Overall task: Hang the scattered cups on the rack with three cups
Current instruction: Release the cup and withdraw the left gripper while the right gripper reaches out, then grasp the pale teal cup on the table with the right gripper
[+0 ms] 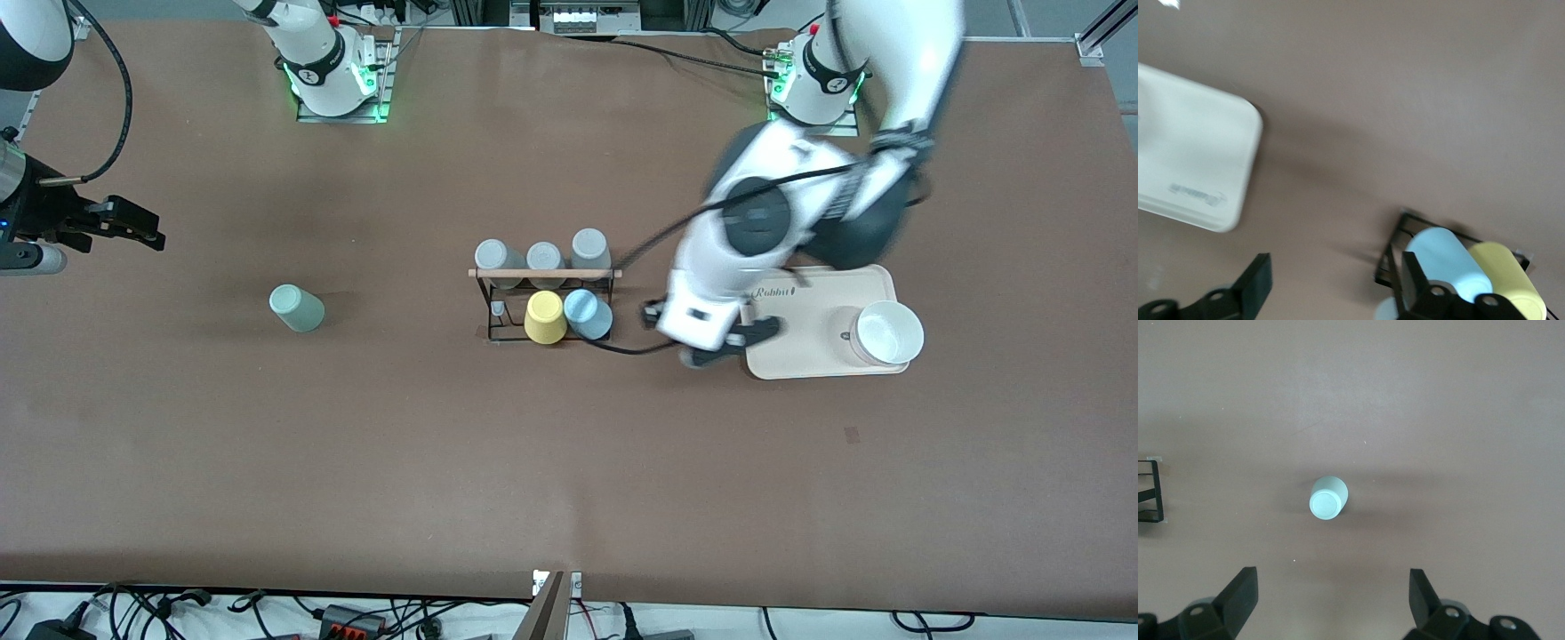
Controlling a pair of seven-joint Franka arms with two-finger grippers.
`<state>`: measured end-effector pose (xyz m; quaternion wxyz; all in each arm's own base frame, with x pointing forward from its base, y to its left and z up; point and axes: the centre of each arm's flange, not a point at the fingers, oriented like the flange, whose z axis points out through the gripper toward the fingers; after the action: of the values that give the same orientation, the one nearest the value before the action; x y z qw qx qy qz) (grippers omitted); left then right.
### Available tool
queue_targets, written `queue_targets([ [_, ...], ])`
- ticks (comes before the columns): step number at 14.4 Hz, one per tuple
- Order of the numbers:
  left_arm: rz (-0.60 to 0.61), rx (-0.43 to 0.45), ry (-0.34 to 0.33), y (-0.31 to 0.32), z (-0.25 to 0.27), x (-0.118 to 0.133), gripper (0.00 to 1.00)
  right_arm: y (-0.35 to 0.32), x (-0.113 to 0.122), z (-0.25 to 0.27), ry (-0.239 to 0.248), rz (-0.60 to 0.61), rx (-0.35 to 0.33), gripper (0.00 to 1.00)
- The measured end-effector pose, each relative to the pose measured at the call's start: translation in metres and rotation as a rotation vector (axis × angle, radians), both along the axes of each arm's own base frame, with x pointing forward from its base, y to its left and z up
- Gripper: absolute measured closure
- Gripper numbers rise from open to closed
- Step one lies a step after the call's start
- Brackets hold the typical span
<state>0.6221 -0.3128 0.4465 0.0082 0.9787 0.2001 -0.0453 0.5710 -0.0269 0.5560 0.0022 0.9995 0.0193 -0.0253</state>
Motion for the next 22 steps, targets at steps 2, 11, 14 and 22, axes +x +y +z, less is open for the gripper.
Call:
queue_targets([
  [2, -0.006, -0.002, -0.022, 0.048, 0.035, 0.009, 0.08, 0.001, 0.001, -0.006, 0.018, 0.002, 0.001, 0.00],
  [11, -0.180, -0.001, -0.060, 0.236, 0.106, 0.016, 0.00, 0.026, 0.032, -0.098, 0.142, 0.045, -0.003, 0.00],
  [14, -0.279, 0.006, -0.052, 0.256, 0.124, -0.002, 0.00, 0.037, 0.039, -0.150, 0.136, 0.062, -0.009, 0.00],
  [22, -0.397, 0.007, -0.090, 0.338, 0.169, -0.070, 0.00, 0.042, 0.008, -0.263, 0.167, -0.001, -0.031, 0.00],
])
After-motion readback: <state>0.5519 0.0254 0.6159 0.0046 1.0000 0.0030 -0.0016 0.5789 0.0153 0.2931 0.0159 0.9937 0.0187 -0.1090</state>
